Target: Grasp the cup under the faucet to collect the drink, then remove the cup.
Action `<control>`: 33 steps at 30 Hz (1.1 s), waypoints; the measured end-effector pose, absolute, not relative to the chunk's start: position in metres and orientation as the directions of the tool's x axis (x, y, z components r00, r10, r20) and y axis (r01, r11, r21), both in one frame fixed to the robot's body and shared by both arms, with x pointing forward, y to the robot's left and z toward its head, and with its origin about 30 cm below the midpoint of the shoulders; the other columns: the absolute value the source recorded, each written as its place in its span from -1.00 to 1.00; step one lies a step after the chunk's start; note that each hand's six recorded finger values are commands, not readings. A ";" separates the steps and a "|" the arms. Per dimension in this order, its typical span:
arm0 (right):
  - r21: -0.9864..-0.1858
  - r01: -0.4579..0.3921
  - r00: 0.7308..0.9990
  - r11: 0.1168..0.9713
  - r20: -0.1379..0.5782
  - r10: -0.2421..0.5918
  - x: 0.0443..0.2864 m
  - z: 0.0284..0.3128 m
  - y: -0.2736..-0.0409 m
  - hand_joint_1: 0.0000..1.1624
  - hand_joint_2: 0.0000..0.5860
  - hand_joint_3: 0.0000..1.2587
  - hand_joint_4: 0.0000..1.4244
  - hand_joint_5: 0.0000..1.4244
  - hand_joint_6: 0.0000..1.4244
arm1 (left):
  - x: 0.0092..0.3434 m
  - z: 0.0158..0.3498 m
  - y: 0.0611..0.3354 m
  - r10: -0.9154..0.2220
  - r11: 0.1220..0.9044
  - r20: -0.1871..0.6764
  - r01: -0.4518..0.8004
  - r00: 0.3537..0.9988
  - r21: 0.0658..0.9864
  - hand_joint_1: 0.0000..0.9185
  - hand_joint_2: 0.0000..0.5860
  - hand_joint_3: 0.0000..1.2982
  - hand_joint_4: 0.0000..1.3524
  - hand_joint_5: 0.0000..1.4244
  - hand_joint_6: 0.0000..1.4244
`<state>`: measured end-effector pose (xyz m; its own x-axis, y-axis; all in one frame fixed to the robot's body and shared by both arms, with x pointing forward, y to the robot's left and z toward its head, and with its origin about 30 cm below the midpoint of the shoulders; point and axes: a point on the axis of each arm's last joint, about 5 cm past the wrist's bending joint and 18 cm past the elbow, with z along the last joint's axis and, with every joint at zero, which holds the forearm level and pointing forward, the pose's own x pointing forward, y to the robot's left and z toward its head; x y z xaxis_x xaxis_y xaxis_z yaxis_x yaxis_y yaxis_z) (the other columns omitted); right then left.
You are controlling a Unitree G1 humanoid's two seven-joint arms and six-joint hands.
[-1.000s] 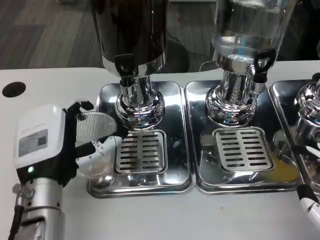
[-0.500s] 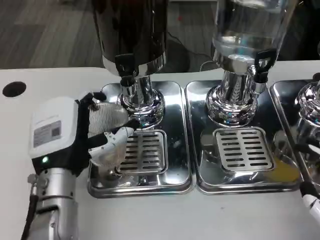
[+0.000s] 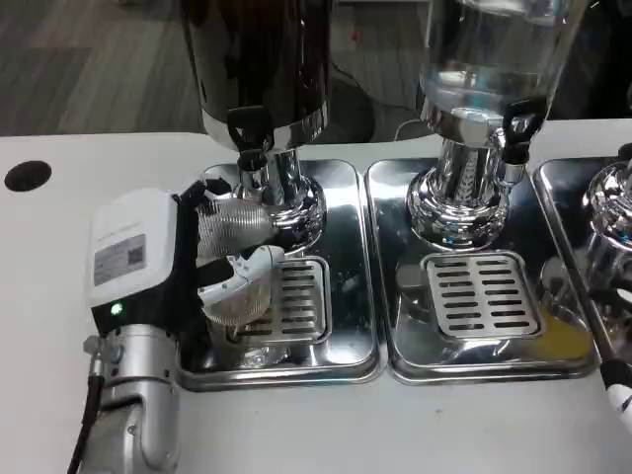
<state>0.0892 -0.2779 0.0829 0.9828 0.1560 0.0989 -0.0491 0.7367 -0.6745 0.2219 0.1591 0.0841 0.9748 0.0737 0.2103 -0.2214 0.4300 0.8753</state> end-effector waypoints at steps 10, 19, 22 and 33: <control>-0.663 -0.043 0.987 0.747 0.086 0.133 0.086 0.080 -0.286 -0.31 0.44 -0.66 -0.88 -0.90 -1.00 | 0.230 0.079 0.143 0.040 0.452 0.216 -0.210 0.976 0.867 -0.33 -0.50 -0.32 -0.28 0.03 0.27; -0.658 -0.050 0.987 0.752 0.081 0.136 0.086 0.079 -0.292 -0.31 0.44 -0.66 -0.88 -0.89 -1.00 | 0.234 0.075 0.131 0.019 0.464 0.216 -0.200 0.976 0.863 -0.75 -0.77 -0.43 -0.37 -0.05 0.18; -0.656 -0.042 0.987 0.754 0.088 0.131 0.085 0.079 -0.293 -0.31 0.44 -0.66 -0.88 -0.89 -1.00 | 0.234 0.074 0.131 0.024 0.473 0.211 -0.197 0.977 0.859 -0.82 -0.81 -0.44 -0.37 -0.07 0.16; -0.653 -0.042 0.988 0.756 0.084 0.127 0.084 0.078 -0.294 -0.31 0.44 -0.66 -0.88 -0.88 -1.00 | 0.236 0.083 0.133 0.033 0.488 0.246 -0.230 0.969 0.842 -0.86 -0.80 -0.45 -0.38 -0.08 0.17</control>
<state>0.0842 -0.2944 0.0777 0.9883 0.1270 0.0839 -0.0417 0.7562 -0.6530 0.2356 0.1326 0.0828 0.9688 0.0333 0.2456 -0.2302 0.4882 0.8418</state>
